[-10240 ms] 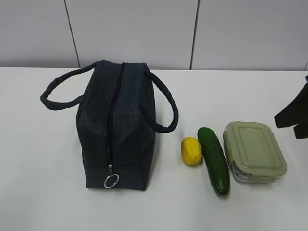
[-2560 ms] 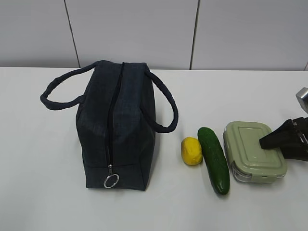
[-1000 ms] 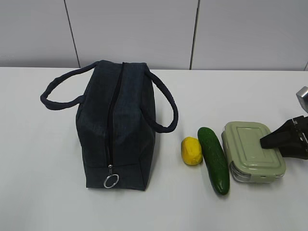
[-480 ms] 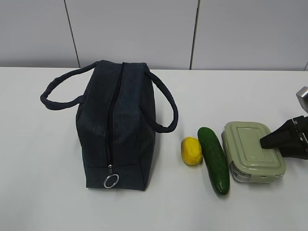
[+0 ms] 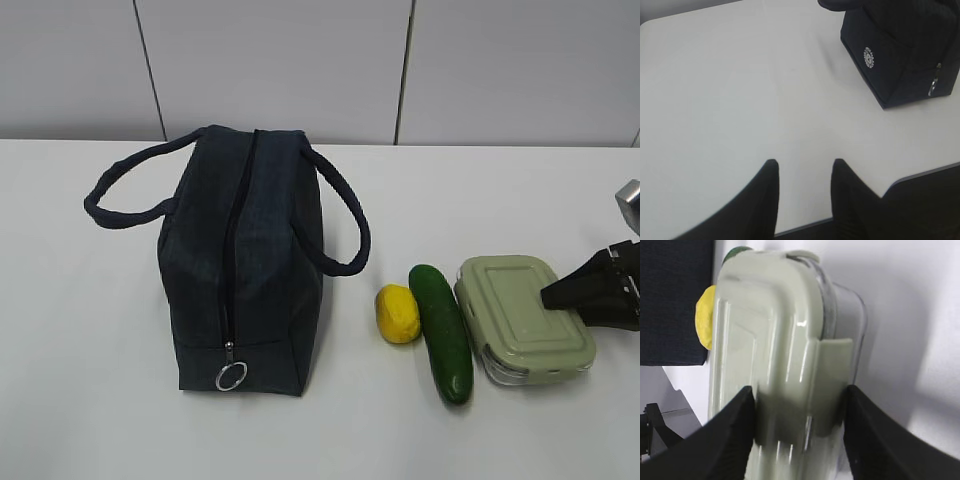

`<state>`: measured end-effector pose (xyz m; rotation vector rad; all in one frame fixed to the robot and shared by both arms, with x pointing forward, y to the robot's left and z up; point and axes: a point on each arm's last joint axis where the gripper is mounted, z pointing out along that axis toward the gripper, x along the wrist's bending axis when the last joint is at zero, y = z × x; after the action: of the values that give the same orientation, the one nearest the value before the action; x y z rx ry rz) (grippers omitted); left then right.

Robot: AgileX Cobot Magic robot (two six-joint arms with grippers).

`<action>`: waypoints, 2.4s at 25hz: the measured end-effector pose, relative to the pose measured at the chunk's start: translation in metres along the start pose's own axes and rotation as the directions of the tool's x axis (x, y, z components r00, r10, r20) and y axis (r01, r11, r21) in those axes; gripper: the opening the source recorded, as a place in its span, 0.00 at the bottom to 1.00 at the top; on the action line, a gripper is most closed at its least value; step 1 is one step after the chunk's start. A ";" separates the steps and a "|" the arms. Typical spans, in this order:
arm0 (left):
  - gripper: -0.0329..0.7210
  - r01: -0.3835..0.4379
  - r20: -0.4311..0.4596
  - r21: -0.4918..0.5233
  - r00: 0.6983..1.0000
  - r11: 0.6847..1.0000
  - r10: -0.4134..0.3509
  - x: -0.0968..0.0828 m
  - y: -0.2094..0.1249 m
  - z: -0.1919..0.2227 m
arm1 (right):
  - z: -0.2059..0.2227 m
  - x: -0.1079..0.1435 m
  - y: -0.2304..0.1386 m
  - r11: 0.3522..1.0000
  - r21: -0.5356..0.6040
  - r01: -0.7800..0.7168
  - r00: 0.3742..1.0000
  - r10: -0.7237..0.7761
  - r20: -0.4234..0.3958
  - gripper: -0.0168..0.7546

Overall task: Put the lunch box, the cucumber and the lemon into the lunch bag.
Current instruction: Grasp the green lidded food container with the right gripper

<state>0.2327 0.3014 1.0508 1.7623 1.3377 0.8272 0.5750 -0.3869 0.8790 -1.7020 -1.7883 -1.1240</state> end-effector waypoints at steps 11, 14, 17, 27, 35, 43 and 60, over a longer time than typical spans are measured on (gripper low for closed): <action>0.36 0.000 0.000 0.000 1.000 1.000 0.000 0.000 0.000 0.000 | 0.000 0.001 0.000 1.000 0.003 0.001 1.000 -0.001 -0.004 0.51; 0.36 0.000 0.000 0.000 1.000 1.000 0.000 0.000 0.000 0.000 | 0.000 0.000 0.000 1.000 0.004 -0.007 1.000 0.007 -0.004 0.51; 0.36 0.000 0.000 0.000 1.000 1.000 0.000 0.000 0.000 0.000 | 0.000 0.000 0.000 1.000 0.005 -0.012 1.000 0.012 -0.003 0.51; 0.36 0.000 0.000 0.000 1.000 1.000 0.000 0.000 0.000 0.000 | 0.000 0.000 0.000 1.000 0.006 -0.022 1.000 0.022 -0.002 0.51; 0.36 0.000 0.000 0.000 1.000 1.000 0.000 0.000 0.000 0.000 | 0.000 0.000 0.000 1.000 0.006 -0.023 1.000 0.023 -0.002 0.49; 0.36 0.000 0.000 0.000 1.000 1.000 0.000 0.000 0.000 0.000 | 0.000 0.001 0.000 1.000 0.003 -0.031 1.000 0.031 -0.004 0.48; 0.36 0.000 0.000 0.000 1.000 1.000 0.000 0.000 0.000 0.000 | 0.000 0.000 0.004 0.995 -0.039 -0.090 0.996 0.090 -0.006 0.48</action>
<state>0.2327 0.3014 1.0508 1.7623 1.3377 0.8272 0.5788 -0.3874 0.8806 -1.7828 -1.6801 -1.1295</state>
